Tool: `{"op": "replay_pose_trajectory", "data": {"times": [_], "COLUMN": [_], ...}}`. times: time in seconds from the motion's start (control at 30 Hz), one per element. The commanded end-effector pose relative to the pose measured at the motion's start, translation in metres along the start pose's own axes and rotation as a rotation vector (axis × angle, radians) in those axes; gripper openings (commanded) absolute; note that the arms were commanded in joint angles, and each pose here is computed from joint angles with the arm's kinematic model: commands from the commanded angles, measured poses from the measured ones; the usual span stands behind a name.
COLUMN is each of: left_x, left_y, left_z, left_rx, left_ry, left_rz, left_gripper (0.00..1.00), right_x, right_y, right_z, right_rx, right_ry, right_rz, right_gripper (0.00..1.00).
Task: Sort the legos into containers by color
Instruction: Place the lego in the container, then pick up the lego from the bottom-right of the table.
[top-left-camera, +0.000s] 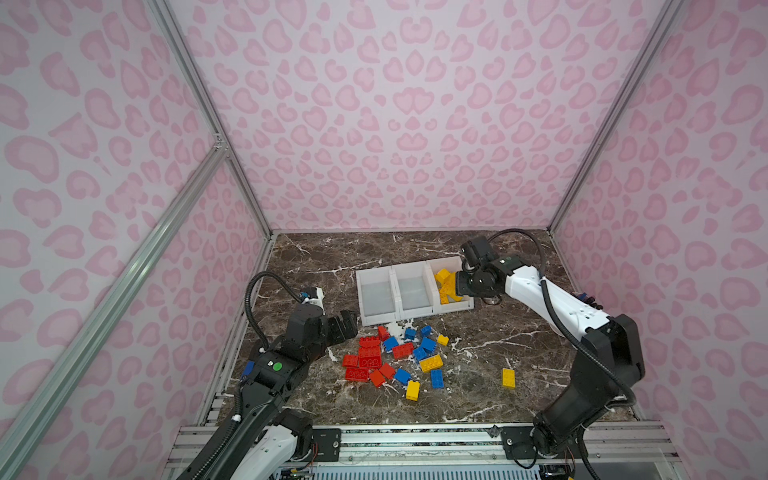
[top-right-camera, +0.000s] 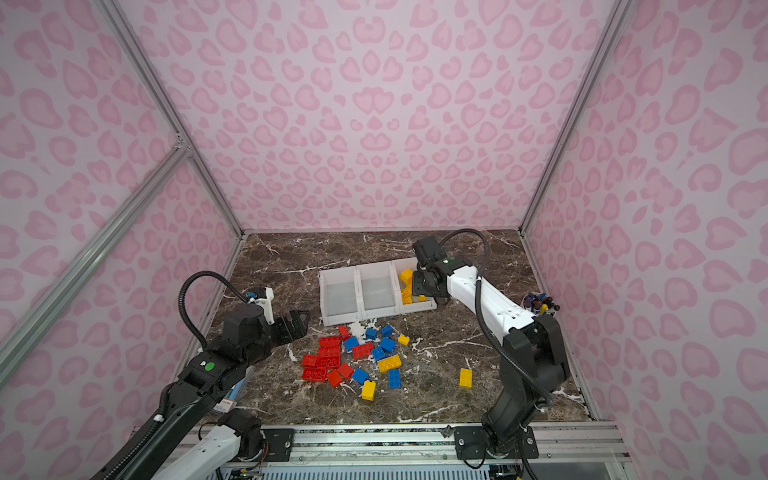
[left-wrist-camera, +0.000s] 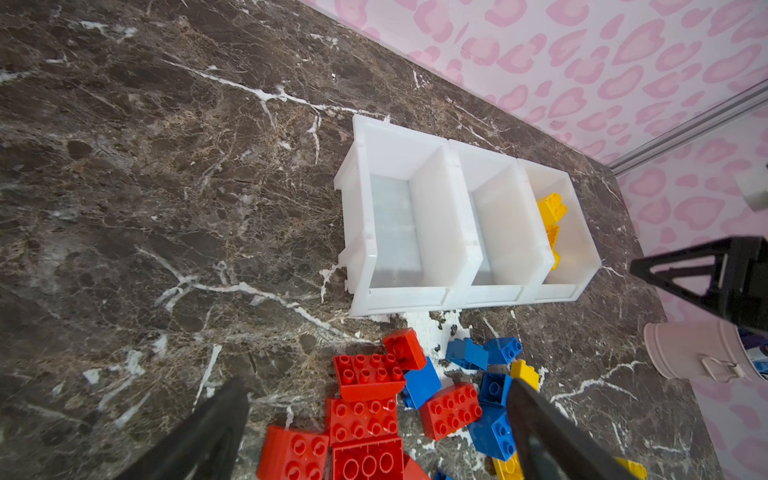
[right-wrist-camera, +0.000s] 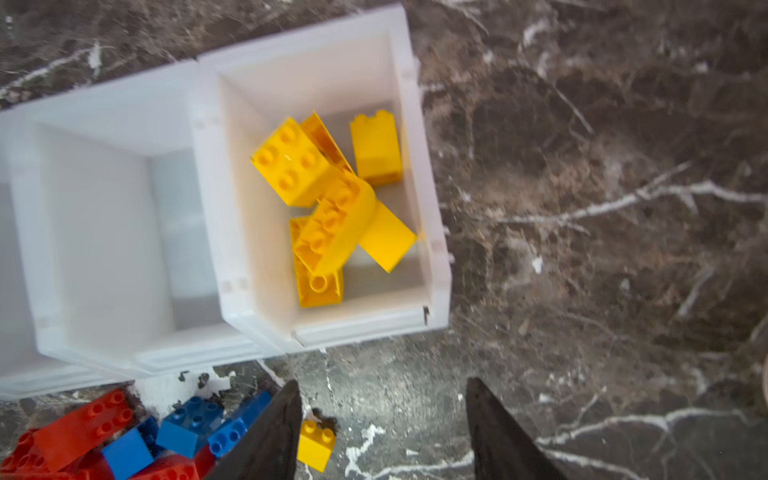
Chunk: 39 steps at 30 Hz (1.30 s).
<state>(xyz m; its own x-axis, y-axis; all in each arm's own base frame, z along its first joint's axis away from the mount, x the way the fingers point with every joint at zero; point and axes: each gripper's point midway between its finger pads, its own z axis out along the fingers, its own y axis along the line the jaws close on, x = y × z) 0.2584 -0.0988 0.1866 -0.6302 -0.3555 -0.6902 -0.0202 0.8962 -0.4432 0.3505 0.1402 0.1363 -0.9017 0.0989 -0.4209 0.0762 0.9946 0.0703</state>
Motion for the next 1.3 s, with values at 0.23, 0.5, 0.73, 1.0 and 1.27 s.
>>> {"op": "replay_pose_trajectory", "data": {"times": [0.23,0.5,0.73,1.0,1.27], "left_x": [0.001,0.002,0.002,0.002,0.002], "left_y": [-0.004,-0.003,-0.002,-0.002,-0.002], "left_z": [0.003,0.002,0.000,0.001,-0.001], "left_rx": [0.024,0.029,0.025,0.025,0.022], "left_ry": [0.004,-0.002,-0.004,-0.002,-0.006], "left_rz": [-0.003,-0.006,-0.007,-0.008,-0.011], "left_gripper": [0.98,0.98,0.98,0.98,0.98], "right_x": [0.129,0.175,0.188,0.206,0.203], "right_y": [-0.085,-0.111,-0.109,-0.112,-0.111], "right_z": [-0.016,-0.001,0.015,0.029,0.029], "right_rx": [0.236,0.274,0.207,0.201,0.191], "right_ry": [0.089,0.144,0.183,0.240,0.226], "right_rz": [0.224,0.297,0.312,0.307,0.312], "right_gripper": [0.63,0.64,0.60,0.54,0.34]}}
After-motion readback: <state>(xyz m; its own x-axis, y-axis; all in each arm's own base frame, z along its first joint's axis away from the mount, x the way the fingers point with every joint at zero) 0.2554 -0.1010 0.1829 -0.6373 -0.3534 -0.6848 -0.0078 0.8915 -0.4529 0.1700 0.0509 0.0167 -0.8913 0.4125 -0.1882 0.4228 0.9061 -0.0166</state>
